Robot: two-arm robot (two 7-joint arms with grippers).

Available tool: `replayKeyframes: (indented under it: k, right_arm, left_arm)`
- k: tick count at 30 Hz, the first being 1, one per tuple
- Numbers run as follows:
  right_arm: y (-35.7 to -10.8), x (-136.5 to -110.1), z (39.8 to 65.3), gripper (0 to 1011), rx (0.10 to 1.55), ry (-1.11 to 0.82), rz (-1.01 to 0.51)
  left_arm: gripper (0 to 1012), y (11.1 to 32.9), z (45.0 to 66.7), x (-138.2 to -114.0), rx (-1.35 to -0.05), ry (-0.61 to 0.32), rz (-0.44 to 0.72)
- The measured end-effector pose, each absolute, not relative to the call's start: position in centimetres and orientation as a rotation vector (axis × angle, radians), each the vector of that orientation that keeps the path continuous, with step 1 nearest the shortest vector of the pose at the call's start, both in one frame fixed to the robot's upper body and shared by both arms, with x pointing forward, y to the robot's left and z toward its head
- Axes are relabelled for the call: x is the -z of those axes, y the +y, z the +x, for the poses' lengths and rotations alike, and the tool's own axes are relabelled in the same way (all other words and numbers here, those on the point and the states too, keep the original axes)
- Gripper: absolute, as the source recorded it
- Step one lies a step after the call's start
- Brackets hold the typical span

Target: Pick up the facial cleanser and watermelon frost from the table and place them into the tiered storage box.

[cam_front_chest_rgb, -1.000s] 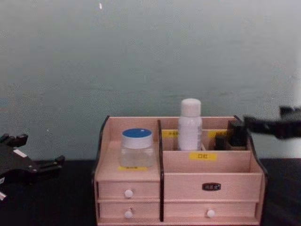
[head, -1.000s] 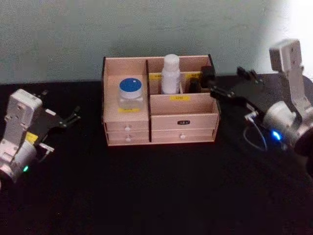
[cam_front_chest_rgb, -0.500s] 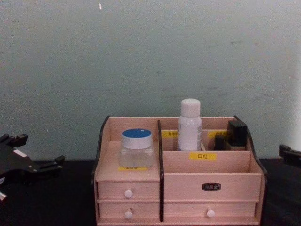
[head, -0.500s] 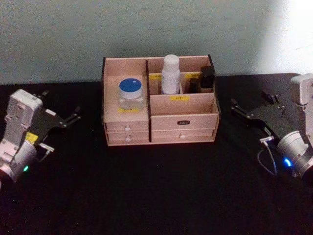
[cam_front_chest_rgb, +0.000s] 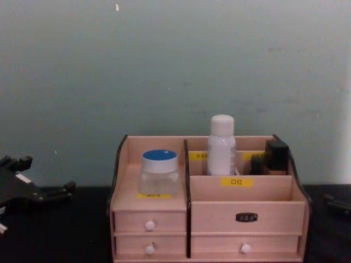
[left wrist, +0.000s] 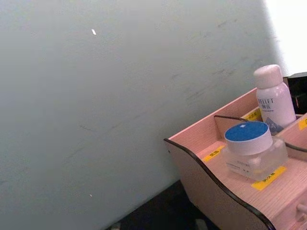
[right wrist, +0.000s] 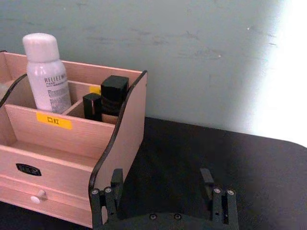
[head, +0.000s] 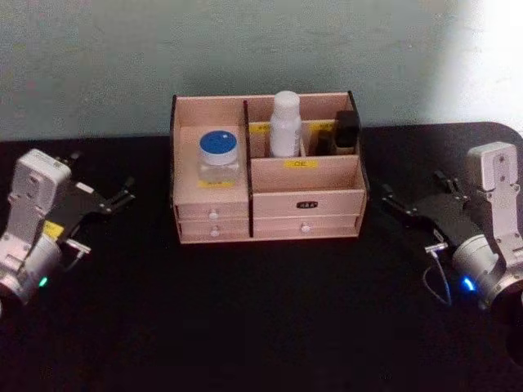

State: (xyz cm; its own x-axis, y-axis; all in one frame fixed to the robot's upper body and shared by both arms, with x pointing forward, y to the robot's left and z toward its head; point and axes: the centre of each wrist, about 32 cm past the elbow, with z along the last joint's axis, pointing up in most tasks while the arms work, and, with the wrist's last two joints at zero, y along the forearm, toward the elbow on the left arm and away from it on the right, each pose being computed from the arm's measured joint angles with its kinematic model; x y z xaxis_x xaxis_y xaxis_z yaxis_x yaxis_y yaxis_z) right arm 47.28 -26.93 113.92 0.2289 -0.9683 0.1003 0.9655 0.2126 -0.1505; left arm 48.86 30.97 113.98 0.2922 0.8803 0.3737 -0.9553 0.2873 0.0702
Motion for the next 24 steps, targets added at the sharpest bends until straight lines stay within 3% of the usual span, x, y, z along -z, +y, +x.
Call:
replayKeyframes:
  k: [24]
  right_arm:
    - [-26.95,-114.03,47.31,1003,1.336,0.015,-0.193]
  left_arm:
    - [1001,30.97,48.86,-113.98,-1.248,-0.285,0.305]
